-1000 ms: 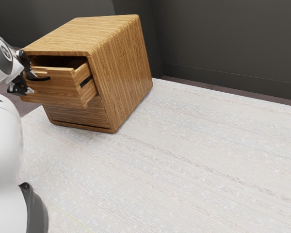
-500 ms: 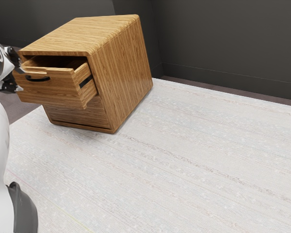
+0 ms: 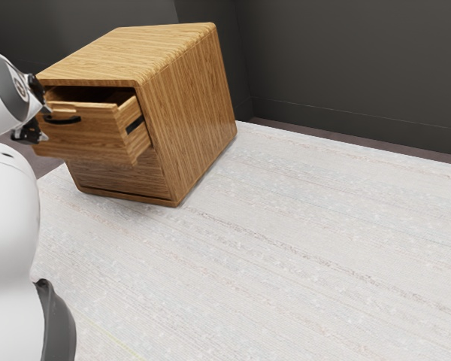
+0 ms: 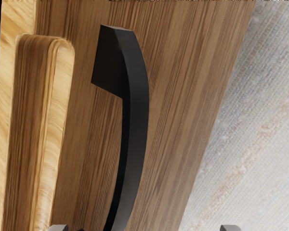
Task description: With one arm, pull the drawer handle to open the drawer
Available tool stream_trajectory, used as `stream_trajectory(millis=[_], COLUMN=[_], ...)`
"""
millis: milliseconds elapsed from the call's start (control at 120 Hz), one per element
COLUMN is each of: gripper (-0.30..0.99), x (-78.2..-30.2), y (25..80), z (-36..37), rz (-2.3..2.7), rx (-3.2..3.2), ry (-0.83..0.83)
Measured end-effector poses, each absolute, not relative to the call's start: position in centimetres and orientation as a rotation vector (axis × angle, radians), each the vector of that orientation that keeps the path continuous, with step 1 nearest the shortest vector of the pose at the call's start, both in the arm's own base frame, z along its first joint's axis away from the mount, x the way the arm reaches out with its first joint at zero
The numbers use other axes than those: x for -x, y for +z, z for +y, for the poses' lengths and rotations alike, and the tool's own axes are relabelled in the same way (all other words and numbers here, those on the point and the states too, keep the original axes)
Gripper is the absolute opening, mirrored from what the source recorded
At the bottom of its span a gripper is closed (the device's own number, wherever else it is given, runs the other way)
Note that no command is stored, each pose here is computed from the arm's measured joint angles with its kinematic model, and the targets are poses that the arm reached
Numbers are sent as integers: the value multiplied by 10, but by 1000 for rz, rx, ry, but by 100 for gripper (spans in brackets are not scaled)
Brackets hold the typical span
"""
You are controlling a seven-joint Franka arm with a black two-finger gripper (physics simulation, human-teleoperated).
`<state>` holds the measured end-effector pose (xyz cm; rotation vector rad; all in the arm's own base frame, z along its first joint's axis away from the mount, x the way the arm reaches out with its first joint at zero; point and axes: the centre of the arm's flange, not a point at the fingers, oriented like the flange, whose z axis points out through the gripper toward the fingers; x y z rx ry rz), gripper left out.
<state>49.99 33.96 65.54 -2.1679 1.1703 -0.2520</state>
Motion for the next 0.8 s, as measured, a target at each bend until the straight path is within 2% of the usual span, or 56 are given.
stream_trajectory(millis=[192,275,492,633,733,800], gripper=[38,42,30,17,17,25], x=[-501,-506,-506,-499,-491,-486], y=[650,641,637,643,644,643], z=[341,341,340,336,334,335], rz=[1167,1175,1175,1165,1154,1146], rx=[2177,2185,2187,2187,2195,2204], ry=[-248,-240,-228,-228,-230,-231])
